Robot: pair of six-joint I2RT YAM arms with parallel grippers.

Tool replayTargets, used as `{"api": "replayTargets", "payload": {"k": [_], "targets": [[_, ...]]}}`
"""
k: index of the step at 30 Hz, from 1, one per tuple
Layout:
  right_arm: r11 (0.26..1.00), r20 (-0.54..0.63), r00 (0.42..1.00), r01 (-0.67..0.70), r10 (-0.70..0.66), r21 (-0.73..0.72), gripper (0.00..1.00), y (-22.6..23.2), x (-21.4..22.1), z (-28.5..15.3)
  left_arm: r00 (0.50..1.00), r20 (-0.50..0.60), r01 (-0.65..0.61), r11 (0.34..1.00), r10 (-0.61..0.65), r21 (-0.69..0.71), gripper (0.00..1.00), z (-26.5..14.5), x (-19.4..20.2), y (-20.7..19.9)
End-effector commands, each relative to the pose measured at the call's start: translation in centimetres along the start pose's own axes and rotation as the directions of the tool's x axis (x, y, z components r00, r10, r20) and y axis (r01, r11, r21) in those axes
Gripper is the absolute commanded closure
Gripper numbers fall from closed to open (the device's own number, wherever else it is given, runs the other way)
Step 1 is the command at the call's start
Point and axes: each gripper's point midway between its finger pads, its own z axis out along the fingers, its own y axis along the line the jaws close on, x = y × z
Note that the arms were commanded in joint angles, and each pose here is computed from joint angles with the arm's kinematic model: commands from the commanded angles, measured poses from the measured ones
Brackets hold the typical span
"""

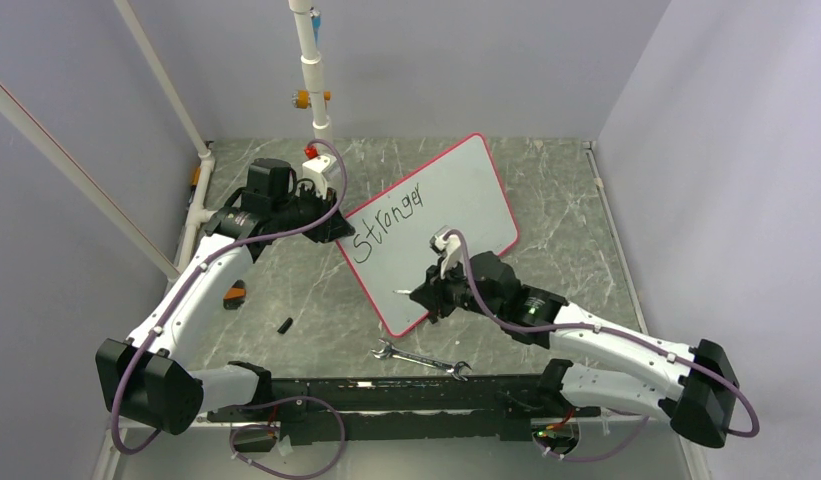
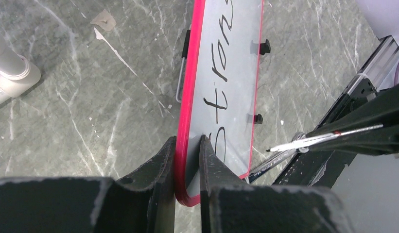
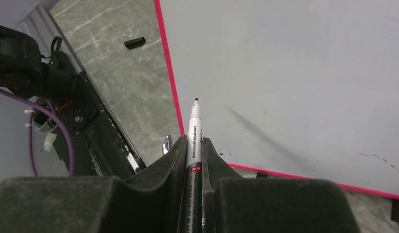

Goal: Write a sentence on the whiteboard

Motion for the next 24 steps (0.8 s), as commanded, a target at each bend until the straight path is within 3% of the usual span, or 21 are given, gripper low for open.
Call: {"api": "replayTargets", "payload": {"k": [1, 18, 24], "targets": [[0.999, 0.088, 0.996, 0.014, -0.018, 0.042, 1.0, 0.9, -2.2, 0.8, 0.996, 0.012, -0.079, 0.975, 0.083, -0.21, 1.0, -0.7, -0.8, 3.9], [0.994, 0.236, 0.965, 0.108, -0.11, 0.019, 1.0, 3.2, -6.6, 2.2, 0.997, 0.003, -0.073, 0.964, 0.076, -0.256, 1.0, -0.9, -0.6, 4.7], [0.994, 0.231, 0.967, 0.113, -0.112, 0.009, 1.0, 3.4, -6.6, 3.0, 0.997, 0.007, -0.076, 0.967, 0.08, -0.242, 1.0, -1.0, -0.7, 4.4]]}}
